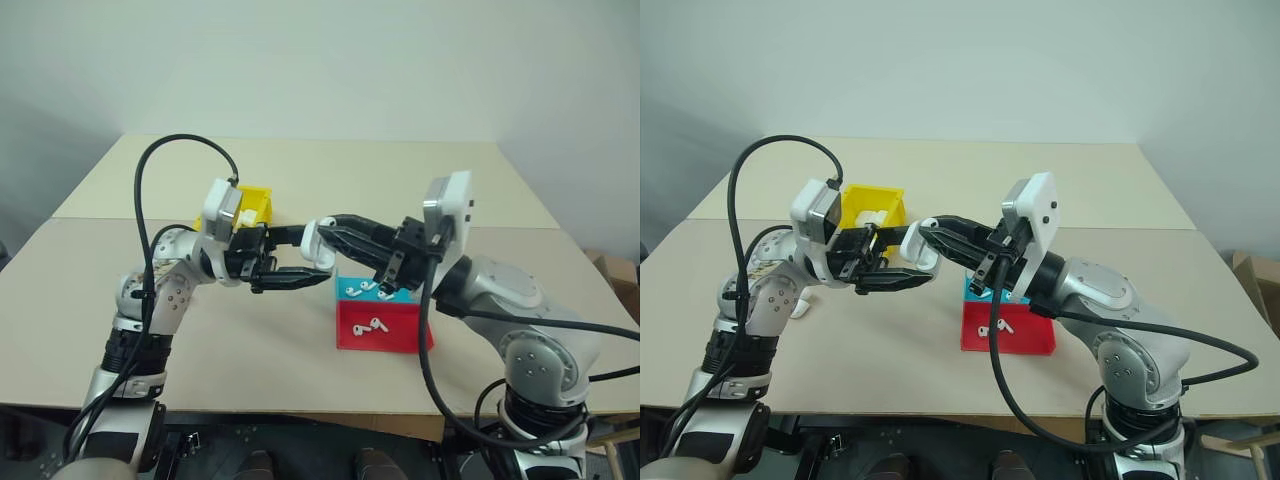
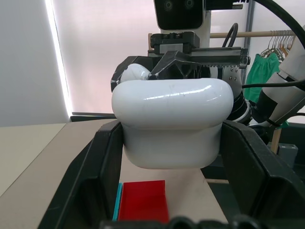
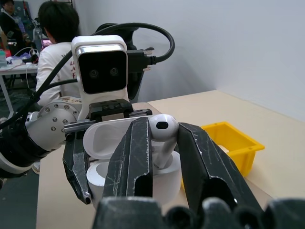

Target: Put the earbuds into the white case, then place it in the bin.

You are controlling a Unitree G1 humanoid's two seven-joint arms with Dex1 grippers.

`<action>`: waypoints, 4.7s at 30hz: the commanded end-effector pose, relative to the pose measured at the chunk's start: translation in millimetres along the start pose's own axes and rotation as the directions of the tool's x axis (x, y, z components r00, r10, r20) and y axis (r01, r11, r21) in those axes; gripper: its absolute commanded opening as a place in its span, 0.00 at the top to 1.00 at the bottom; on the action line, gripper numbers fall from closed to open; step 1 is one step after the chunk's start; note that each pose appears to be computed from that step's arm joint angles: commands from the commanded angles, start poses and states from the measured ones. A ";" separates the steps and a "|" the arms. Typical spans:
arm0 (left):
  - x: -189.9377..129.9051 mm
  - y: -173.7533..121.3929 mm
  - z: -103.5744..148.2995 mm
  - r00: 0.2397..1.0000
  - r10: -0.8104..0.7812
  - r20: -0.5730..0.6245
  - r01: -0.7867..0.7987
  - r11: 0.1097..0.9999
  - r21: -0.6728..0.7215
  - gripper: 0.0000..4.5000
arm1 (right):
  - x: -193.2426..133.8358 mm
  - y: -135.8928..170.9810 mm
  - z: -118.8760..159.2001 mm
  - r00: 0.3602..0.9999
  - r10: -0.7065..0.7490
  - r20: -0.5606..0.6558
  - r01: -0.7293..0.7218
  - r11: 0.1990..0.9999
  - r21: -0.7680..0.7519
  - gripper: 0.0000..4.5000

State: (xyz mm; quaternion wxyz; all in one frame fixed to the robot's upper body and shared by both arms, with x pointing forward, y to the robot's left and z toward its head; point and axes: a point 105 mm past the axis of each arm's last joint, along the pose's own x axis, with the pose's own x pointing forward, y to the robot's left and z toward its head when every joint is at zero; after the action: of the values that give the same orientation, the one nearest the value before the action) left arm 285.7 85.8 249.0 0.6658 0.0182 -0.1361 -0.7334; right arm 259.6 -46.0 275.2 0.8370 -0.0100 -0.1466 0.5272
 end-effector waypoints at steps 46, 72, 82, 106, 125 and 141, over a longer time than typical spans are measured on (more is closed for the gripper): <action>-27.6 -27.6 16.6 0.991 0.129 -0.039 -0.124 0.986 0.114 0.38 | -36.6 -132.3 -130.0 0.310 0.150 -0.939 -0.748 0.649 -0.143 0.50; -30.0 -27.8 17.6 0.987 0.152 -0.056 -0.144 0.982 0.123 0.38 | -40.9 -128.0 -152.7 0.294 0.169 -0.941 -0.744 0.659 -0.114 0.86; -21.5 -22.0 16.9 0.995 0.099 -0.023 -0.096 0.990 0.106 0.38 | -48.5 -139.7 -69.9 0.633 0.230 -0.739 -0.505 0.847 -0.168 0.86; 9.9 16.2 10.7 0.999 0.041 0.035 -0.043 0.996 0.077 0.38 | -6.4 3.7 18.6 0.995 0.085 0.052 -0.091 0.987 0.129 0.86; 4.6 13.5 10.7 0.998 0.053 0.035 -0.056 0.994 0.093 0.38 | -12.6 8.4 -2.8 0.984 0.142 -0.107 -0.139 0.990 0.030 0.42; 16.3 25.5 -20.4 0.993 0.091 -0.068 -0.086 0.993 0.084 0.38 | -27.1 -17.1 43.2 0.946 0.189 -0.263 -0.241 0.954 -0.181 0.75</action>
State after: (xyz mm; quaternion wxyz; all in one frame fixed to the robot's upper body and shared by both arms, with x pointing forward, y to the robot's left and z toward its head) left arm 313.2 71.2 231.2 0.7060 0.0451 -0.1272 -0.6952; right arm 248.5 -85.2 300.3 0.7811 -0.1477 -0.0782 0.6017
